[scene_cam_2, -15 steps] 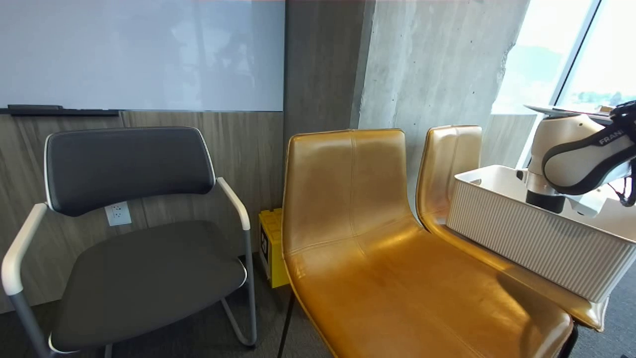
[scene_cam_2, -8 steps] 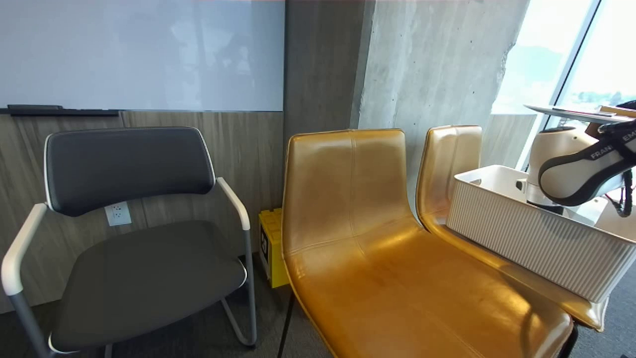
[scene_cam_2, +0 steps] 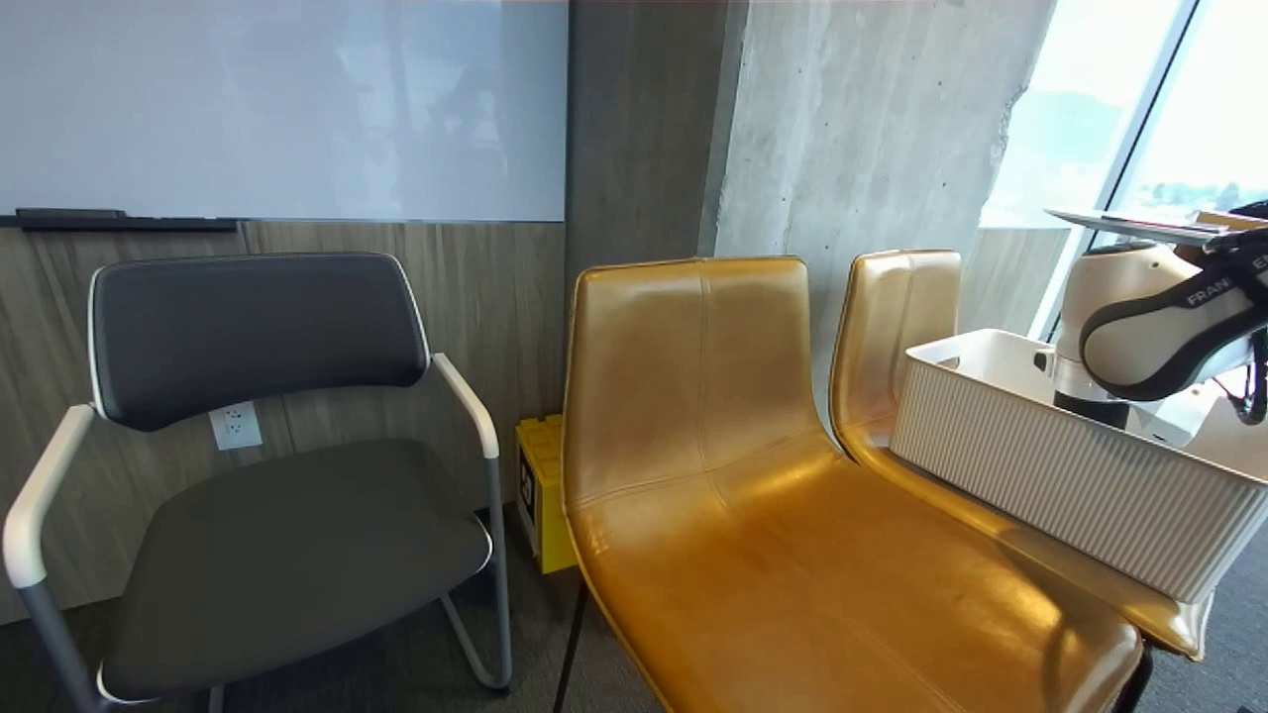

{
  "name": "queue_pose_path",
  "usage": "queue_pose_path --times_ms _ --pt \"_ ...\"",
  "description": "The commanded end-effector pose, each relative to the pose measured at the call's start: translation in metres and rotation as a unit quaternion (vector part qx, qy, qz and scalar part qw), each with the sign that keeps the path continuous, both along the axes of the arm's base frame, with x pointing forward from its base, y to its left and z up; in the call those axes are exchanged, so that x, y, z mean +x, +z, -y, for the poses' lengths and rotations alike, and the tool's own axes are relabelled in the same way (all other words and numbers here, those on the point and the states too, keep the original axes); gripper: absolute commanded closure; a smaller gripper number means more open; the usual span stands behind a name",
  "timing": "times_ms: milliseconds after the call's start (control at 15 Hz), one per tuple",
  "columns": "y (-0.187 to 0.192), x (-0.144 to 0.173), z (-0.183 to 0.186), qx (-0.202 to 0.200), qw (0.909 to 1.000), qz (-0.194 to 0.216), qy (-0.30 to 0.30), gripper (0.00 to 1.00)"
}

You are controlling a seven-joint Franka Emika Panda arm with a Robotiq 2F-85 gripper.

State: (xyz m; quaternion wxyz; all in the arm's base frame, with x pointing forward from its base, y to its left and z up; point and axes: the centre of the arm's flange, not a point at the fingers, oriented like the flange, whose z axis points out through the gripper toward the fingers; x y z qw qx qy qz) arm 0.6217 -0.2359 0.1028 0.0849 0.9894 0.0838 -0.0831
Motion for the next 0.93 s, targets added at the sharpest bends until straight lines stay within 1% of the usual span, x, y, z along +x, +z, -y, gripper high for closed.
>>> queue_pose_path --times_ms 0,133,400,600,867 --pt "0.014 -0.019 -0.004 0.01 0.9999 -0.007 -0.009 1.0" --pt "0.032 -0.024 -0.009 0.01 0.9999 -0.006 -0.006 1.0" --pt "0.096 -0.036 -0.036 0.005 0.9999 -0.005 0.01 1.0" --pt "0.155 -0.036 -0.058 0.001 0.9997 -0.006 0.025 1.0" --pt "0.254 -0.027 -0.084 -0.017 0.9987 0.008 0.047 1.0"
